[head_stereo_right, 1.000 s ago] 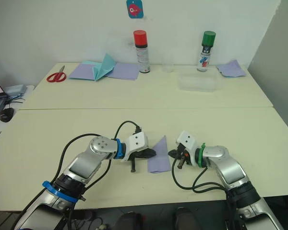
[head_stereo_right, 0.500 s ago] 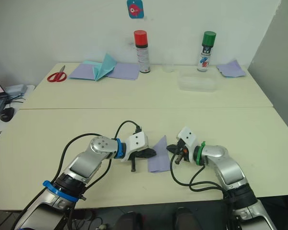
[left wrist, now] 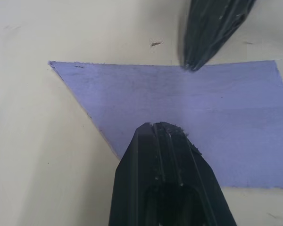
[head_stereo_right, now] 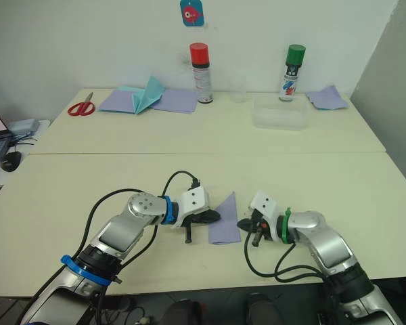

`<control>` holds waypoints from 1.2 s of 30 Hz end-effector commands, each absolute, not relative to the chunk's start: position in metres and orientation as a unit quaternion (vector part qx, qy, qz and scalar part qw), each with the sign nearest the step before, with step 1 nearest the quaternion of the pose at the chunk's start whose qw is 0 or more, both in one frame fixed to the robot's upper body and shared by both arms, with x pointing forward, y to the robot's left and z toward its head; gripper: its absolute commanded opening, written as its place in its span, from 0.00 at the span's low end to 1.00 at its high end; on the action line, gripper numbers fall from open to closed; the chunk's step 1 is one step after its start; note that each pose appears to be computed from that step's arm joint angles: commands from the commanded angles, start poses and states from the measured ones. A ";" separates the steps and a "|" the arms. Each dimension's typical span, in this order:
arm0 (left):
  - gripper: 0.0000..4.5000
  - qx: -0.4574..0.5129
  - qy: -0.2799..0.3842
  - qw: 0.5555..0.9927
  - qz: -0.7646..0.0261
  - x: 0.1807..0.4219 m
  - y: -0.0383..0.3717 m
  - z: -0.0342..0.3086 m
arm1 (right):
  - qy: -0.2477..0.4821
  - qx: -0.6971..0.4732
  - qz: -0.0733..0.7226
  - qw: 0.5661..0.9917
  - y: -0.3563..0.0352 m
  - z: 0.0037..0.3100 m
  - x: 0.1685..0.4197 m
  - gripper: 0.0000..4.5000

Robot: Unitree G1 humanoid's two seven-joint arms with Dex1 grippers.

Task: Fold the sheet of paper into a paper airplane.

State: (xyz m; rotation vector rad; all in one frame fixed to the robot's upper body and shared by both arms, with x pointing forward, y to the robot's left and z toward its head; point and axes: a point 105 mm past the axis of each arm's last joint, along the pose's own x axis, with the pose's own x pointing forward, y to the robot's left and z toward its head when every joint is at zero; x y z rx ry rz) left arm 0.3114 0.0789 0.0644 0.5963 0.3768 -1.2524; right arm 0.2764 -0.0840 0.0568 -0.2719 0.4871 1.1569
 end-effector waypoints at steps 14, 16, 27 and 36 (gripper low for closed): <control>0.00 0.280 0.242 0.742 -0.559 0.300 0.095 0.027 | 0.247 -0.075 0.579 0.774 -0.094 0.076 0.247 0.00; 0.00 0.280 0.242 0.743 -0.558 0.299 0.096 0.026 | 0.215 -0.052 0.573 0.789 -0.091 0.094 0.257 0.00; 0.00 0.270 0.226 0.752 -0.557 0.303 0.099 0.034 | 0.206 -0.106 0.464 0.855 -0.074 0.063 0.302 0.00; 0.00 0.179 0.157 0.818 -0.523 0.325 0.108 0.076 | 0.235 -0.122 0.485 0.833 -0.069 0.045 0.292 0.00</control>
